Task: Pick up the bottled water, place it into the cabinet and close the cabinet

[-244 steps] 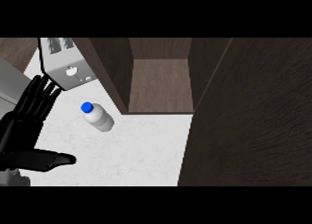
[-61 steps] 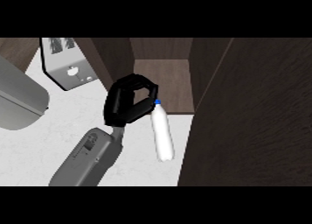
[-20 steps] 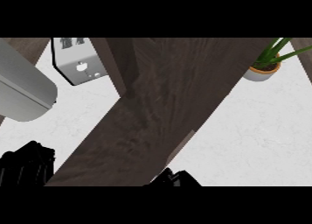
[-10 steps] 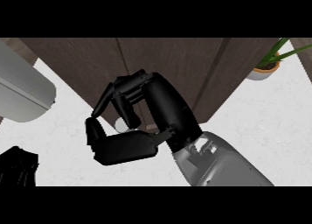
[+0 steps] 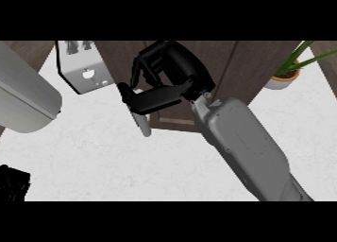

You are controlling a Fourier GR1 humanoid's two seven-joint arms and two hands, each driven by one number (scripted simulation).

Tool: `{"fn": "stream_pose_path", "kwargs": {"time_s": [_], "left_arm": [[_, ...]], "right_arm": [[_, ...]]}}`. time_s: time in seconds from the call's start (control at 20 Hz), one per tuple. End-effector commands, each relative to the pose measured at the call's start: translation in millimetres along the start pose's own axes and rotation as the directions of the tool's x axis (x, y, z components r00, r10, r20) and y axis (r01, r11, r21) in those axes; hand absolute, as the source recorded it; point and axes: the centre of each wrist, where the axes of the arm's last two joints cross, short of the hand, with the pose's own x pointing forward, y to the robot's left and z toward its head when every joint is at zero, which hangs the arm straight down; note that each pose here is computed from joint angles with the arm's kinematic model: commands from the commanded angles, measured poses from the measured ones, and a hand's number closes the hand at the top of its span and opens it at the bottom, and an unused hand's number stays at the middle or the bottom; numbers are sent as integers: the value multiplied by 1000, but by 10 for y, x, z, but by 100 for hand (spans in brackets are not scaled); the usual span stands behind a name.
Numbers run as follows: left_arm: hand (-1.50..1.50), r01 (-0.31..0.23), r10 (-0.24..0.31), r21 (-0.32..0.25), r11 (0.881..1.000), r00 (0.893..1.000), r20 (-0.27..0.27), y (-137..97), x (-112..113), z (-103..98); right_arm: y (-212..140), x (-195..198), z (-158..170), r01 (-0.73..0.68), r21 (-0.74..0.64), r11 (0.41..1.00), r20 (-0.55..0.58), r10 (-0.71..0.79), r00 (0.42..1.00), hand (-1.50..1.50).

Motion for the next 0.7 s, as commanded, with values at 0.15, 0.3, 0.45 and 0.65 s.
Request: {"fn": "stream_pose_path", "kwargs": {"time_s": [0.15,0.3,0.45,0.65], "left_arm": [[150,-12,11,-29,999,1000,-12,28,-29,-21],[150,-9,10,-13,1000,1000,8,46,1,-46],[150,-21,22,-45,999,1000,14,-29,29,-94],[150,-5,6,-49,999,1000,26,-66,57,-163]], "right_arm": [[-673,-177,-106,-28,-150,988,-54,20,998,150],[-863,-195,-25,-31,-146,989,-44,24,999,150],[-843,-356,-36,-37,-126,991,-62,30,998,150],[-953,-346,-4,-29,-120,992,-48,24,999,150]]}}
